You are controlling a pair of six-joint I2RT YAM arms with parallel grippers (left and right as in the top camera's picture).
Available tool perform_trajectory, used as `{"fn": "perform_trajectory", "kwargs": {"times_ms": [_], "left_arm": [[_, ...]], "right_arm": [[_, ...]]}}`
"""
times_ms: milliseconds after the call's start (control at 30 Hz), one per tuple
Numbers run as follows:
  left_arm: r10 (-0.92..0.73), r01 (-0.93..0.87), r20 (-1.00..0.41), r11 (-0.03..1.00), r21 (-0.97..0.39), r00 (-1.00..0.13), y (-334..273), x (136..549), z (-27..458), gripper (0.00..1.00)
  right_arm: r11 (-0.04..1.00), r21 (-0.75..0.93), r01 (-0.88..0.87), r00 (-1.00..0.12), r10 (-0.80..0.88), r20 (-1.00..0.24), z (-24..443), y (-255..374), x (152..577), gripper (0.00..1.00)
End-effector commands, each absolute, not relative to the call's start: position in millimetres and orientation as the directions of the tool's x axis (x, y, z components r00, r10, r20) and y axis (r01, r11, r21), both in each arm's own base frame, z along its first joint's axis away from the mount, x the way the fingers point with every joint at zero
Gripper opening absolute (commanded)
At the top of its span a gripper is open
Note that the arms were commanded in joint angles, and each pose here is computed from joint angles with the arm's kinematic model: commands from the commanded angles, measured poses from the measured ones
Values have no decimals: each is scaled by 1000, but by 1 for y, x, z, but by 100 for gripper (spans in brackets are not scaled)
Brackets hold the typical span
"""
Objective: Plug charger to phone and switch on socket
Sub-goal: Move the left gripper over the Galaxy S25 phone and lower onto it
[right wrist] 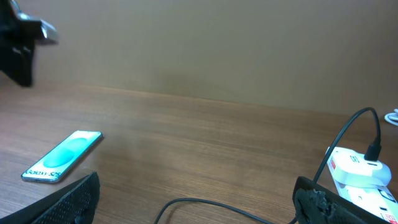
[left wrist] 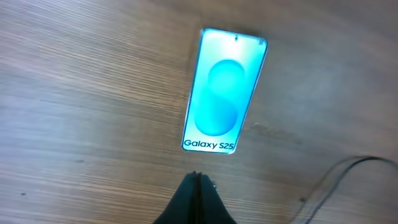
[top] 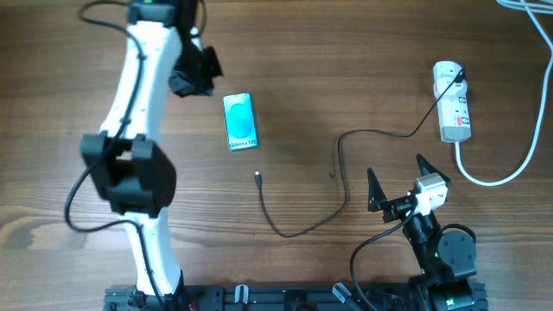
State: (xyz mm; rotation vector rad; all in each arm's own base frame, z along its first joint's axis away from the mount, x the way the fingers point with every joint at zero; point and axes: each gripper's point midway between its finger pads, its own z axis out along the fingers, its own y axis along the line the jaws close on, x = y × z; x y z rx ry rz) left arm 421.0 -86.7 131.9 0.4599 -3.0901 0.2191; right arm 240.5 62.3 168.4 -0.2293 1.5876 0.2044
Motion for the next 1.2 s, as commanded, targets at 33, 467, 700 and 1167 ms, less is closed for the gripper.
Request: {"fn": "perform_trajectory", "kwargs": {"times_ms": [33, 467, 700, 1167], "left_arm": [[-246, -249, 36, 962, -114, -968, -104, 428, 101, 100], [-136, -138, 45, 989, -47, -990, -140, 409, 12, 100], [-136, -137, 51, 990, -20, -989, -133, 399, -15, 93], [-101, -85, 243, 994, 75, -965, -144, 339, -8, 72]], "right_arm": [[963, -24, -267, -15, -29, -999, 170, 62, 240, 100], [963, -24, -267, -15, -29, -999, 170, 62, 240, 100], [963, -24, -267, -15, -29, -999, 170, 62, 240, 100], [963, -24, -267, -15, -29, -999, 170, 62, 240, 100]]}}
